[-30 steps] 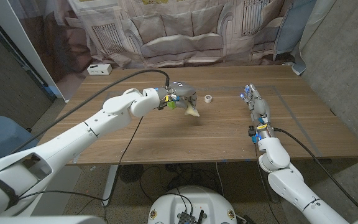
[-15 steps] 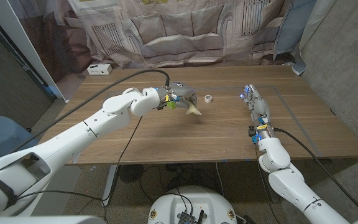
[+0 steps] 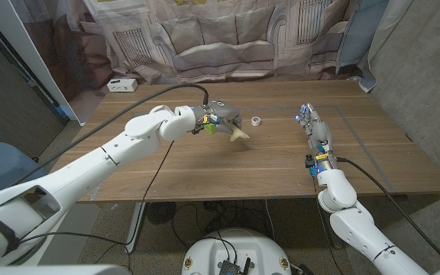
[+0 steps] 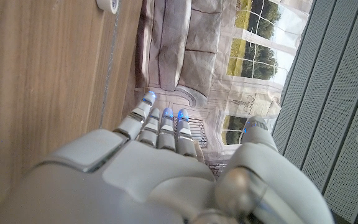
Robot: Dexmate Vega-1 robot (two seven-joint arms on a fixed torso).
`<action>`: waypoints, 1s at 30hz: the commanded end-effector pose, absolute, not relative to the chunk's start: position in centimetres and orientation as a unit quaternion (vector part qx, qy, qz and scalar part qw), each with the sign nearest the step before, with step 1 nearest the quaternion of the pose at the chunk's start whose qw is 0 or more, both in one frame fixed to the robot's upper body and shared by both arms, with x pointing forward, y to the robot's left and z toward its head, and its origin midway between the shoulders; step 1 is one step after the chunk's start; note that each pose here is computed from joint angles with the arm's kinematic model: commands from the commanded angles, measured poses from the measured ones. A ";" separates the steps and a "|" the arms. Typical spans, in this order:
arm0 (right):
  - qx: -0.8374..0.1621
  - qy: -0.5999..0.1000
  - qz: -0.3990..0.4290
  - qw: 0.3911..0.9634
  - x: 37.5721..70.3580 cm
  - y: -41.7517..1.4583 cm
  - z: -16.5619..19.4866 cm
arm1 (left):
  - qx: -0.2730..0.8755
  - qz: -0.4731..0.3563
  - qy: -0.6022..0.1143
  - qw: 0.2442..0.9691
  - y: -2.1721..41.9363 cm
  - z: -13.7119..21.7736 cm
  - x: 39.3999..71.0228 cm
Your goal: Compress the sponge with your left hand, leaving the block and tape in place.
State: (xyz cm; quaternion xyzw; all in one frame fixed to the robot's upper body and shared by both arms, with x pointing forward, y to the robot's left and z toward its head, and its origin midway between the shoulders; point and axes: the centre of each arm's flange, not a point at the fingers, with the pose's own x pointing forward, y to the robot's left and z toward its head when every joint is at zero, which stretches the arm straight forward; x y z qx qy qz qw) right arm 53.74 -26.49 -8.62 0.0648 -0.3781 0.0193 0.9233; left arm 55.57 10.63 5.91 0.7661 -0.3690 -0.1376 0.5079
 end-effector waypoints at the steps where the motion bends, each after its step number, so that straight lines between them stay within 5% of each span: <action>1: 0.065 -0.380 0.019 0.922 53.7 -26.4 -8.5 | 0.770 -0.135 -0.364 0.506 10.9 6.3 55.5; 30: 0.068 -0.377 0.017 0.924 53.6 -26.8 -8.9 | 0.766 -0.141 -0.370 0.507 10.3 6.0 55.7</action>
